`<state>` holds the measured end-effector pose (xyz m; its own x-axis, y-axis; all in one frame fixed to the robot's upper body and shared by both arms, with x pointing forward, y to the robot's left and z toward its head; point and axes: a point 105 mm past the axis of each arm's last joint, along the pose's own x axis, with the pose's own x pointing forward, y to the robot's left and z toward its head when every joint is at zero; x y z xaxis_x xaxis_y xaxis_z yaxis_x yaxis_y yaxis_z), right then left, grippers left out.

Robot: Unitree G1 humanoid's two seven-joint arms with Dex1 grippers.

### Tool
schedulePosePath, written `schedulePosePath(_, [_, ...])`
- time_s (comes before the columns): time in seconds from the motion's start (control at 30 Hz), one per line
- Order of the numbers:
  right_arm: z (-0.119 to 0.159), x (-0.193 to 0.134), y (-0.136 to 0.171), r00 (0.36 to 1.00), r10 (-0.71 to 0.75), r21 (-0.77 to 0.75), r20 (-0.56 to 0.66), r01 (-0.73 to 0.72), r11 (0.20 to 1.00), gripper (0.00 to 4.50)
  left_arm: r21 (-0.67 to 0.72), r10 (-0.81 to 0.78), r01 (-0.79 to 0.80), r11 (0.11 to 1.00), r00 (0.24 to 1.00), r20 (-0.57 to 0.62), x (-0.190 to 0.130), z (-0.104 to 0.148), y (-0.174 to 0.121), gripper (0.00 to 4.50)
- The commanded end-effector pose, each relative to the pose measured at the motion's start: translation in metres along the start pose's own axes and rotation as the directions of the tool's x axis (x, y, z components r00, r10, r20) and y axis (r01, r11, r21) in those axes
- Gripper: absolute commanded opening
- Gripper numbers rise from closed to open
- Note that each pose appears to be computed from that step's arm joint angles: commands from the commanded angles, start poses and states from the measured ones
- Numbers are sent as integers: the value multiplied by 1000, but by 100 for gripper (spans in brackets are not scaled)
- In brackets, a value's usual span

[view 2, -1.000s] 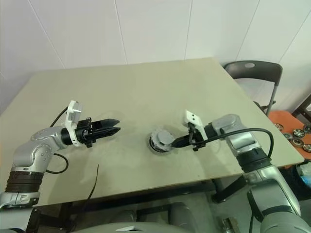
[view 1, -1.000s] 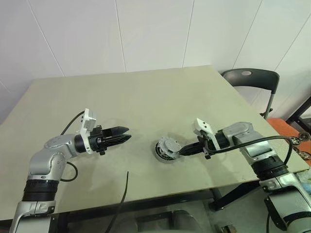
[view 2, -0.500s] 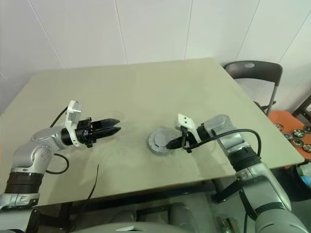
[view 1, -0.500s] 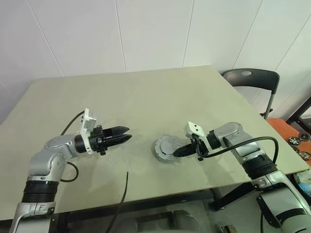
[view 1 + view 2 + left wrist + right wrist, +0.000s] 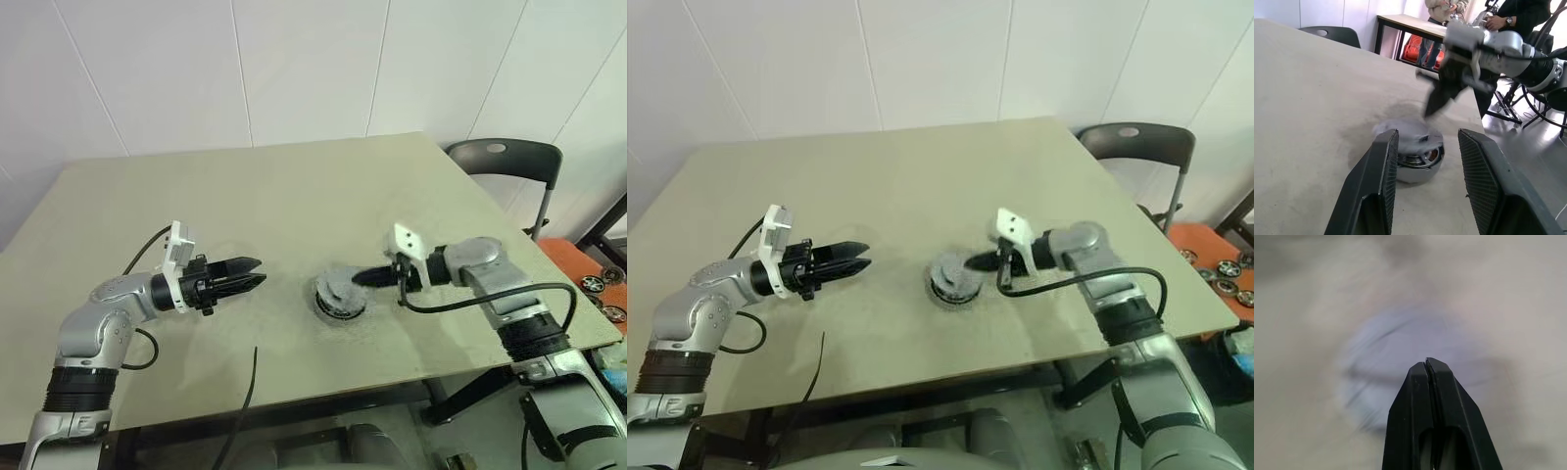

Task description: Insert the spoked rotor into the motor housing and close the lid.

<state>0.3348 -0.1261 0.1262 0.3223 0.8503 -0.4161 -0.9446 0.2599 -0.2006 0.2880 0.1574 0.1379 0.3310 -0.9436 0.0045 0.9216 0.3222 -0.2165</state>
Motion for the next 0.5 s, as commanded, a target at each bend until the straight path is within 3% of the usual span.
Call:
schedulePosePath(0.03, [24, -20, -4, 990, -109, -122, 94, 120, 985, 1, 29, -13, 12, 1000, 999, 33, 0, 11, -2, 209])
schedulePosePath(0.27, [6, -29, 10, 981, -171, -141, 91, 183, 973, 1, 23, -52, 51, 998, 998, 34, 12, 11, 0, 209])
schedulePosePath(0.5, [-20, -22, 20, 988, -155, 18, 10, 155, 988, 1, 13, -75, 75, 997, 997, 31, 17, 8, 2, 209])
